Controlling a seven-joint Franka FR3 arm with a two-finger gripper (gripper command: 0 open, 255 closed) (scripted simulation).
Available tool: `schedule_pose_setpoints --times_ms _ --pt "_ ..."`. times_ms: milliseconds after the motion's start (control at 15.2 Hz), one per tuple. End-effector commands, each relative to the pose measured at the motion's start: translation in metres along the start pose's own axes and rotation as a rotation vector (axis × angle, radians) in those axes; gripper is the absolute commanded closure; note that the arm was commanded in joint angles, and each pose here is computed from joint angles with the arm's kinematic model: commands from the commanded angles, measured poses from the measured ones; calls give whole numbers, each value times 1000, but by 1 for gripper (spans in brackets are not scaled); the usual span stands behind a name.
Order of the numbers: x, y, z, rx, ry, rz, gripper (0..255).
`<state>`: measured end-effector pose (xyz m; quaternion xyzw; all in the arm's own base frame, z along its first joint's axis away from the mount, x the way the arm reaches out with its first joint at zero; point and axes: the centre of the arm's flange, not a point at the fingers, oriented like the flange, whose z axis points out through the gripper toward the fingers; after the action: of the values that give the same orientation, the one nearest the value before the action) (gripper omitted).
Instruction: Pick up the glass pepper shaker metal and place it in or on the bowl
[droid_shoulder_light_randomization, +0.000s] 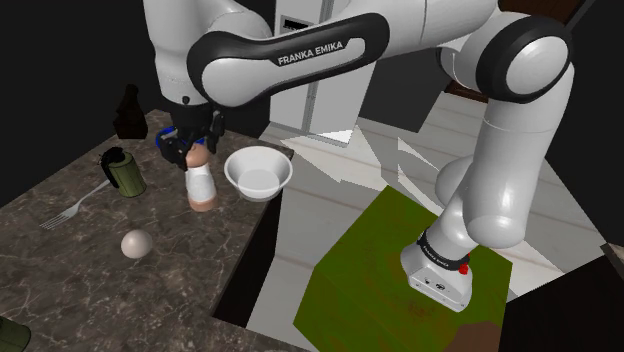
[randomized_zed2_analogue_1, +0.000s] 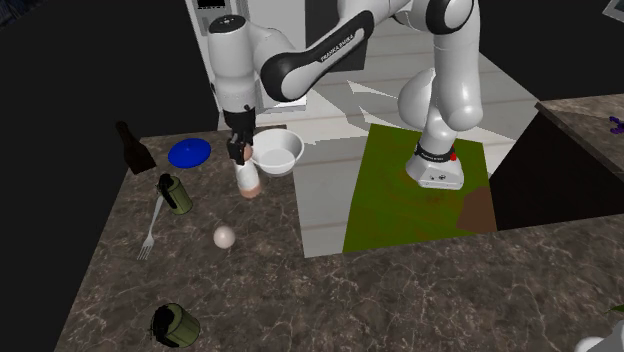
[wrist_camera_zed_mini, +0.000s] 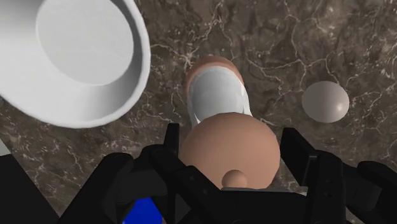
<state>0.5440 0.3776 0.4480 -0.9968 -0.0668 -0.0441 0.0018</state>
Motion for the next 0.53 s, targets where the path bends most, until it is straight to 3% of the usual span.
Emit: schedule_pose_setpoints --times_ms 0,462 --pt "1 0 -10 0 0 0 255" --pt "4 0 -47 0 0 0 255"
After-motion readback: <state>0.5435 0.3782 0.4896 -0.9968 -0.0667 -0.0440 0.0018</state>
